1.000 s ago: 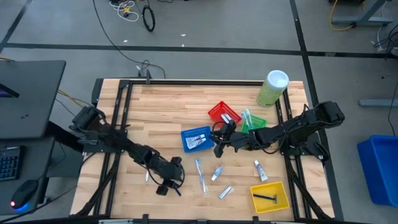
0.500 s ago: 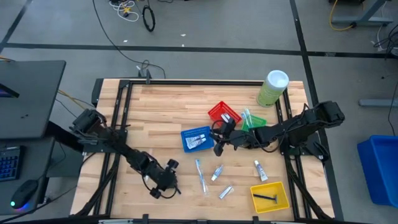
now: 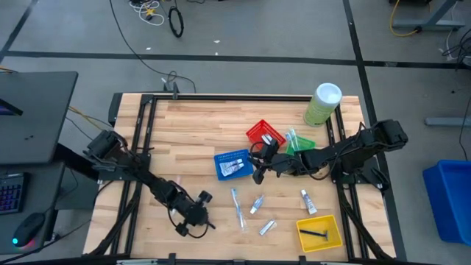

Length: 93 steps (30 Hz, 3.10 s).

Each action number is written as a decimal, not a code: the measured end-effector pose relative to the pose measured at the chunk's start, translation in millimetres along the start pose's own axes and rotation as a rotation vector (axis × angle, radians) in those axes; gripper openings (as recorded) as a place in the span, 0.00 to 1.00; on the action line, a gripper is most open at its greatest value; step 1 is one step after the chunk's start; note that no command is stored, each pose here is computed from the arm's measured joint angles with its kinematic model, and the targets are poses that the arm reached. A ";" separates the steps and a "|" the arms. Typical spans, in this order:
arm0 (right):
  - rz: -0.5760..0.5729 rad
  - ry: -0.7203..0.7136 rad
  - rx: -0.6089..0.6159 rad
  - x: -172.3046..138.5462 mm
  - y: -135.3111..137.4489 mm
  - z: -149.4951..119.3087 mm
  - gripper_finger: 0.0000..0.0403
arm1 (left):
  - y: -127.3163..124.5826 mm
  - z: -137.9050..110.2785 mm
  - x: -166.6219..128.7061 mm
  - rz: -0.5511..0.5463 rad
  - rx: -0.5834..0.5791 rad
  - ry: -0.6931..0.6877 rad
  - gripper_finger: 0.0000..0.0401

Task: Pick & Place Travel size toiletries
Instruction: Put the blue razor into the yellow bin

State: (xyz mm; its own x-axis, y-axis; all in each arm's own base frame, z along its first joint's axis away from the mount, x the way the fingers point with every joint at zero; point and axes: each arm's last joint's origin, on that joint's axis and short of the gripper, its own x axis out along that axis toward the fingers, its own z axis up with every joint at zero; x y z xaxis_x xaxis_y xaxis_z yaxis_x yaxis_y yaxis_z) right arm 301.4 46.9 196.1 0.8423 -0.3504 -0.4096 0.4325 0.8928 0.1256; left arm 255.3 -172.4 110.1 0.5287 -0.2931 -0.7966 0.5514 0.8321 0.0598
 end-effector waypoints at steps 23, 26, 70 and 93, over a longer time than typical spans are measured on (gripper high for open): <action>0.106 0.041 0.012 -1.6 5.4 -1.9 0.24 | 76.5 87.5 -103.1 0.508 -0.093 -0.428 0.13; 0.116 0.042 0.007 -3.3 8.1 -3.0 0.25 | 90.0 84.6 -108.3 0.646 -0.168 -0.414 0.14; 0.347 -0.184 -0.320 -17.0 41.4 5.1 0.33 | 111.9 74.2 -106.8 0.571 -0.409 -0.429 0.13; 0.380 -0.218 -0.321 -26.6 39.0 16.3 0.23 | 112.7 81.4 -110.4 0.536 -0.382 -0.511 0.13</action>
State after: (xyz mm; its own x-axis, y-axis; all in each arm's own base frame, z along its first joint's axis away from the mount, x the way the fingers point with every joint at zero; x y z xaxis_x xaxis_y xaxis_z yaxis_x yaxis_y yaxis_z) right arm 301.1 86.5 226.6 0.9821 -0.0065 -0.1883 -0.0066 0.9976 -0.0684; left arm 311.6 -84.7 253.8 0.9357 0.0872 -0.3420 -0.0665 0.9952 0.0720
